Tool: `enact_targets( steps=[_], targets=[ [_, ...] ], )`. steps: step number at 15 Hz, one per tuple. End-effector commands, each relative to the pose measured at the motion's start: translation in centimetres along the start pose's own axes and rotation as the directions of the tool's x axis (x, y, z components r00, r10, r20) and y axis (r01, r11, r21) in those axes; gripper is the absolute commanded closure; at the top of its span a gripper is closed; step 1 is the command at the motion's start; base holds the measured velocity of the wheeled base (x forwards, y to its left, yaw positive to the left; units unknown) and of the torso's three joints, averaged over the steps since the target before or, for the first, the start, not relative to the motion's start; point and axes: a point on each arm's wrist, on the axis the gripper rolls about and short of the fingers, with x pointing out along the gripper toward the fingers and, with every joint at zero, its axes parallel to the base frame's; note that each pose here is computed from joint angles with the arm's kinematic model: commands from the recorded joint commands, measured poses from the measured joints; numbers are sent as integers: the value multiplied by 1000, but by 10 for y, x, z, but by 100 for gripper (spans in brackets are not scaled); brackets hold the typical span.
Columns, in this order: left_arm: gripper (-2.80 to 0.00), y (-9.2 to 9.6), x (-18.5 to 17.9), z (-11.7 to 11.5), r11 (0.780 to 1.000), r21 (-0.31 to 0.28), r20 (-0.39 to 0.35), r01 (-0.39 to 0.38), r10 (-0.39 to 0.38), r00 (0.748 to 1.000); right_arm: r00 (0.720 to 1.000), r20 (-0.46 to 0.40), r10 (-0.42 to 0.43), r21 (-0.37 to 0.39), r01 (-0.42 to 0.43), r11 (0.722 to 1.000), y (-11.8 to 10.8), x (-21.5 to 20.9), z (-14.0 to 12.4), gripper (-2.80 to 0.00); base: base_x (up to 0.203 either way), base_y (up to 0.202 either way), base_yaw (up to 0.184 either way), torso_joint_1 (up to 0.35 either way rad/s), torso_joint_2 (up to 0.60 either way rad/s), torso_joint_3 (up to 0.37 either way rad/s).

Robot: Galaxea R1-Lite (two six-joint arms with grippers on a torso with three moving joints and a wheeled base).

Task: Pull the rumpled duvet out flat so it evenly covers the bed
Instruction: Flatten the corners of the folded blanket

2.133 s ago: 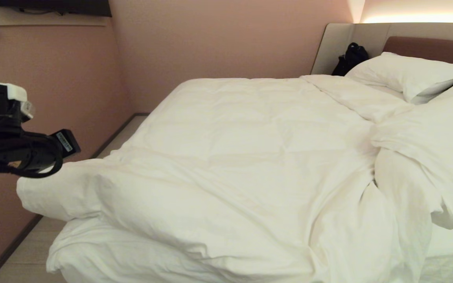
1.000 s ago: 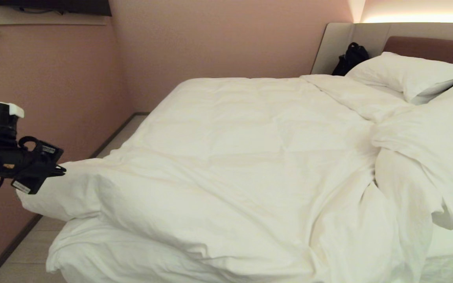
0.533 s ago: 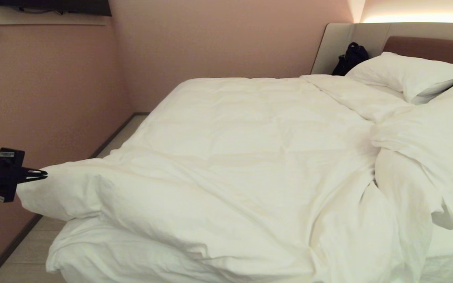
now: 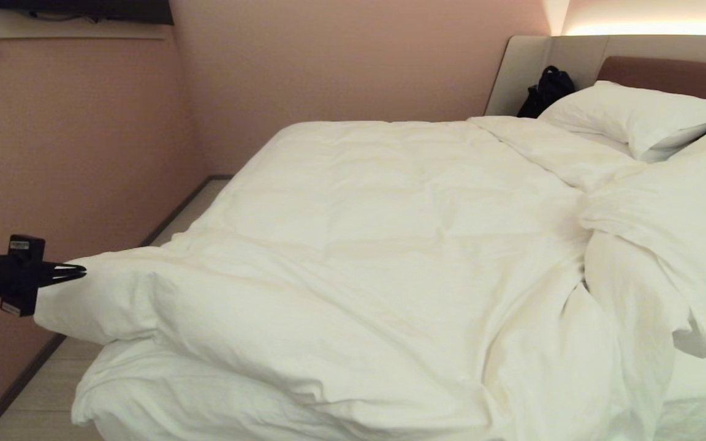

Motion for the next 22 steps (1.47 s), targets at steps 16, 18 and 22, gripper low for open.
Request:
enact_targets(
  steps=[16,18,22],
  targets=[
    [-280,-22,28,2,987,-141,-49,-73,67,997,1000,1,1,0,-1,1000,0,0,0,0,0,0,0,0,0,0],
    [-280,-20,40,4,981,-153,-42,-122,117,992,1000,1,1,0,-1,1000,0,0,0,0,0,0,0,0,0,0],
    [-280,-26,54,6,978,-144,-37,-149,145,989,1000,1,1,0,-1,1000,0,0,0,0,0,0,0,0,0,0]
  ],
)
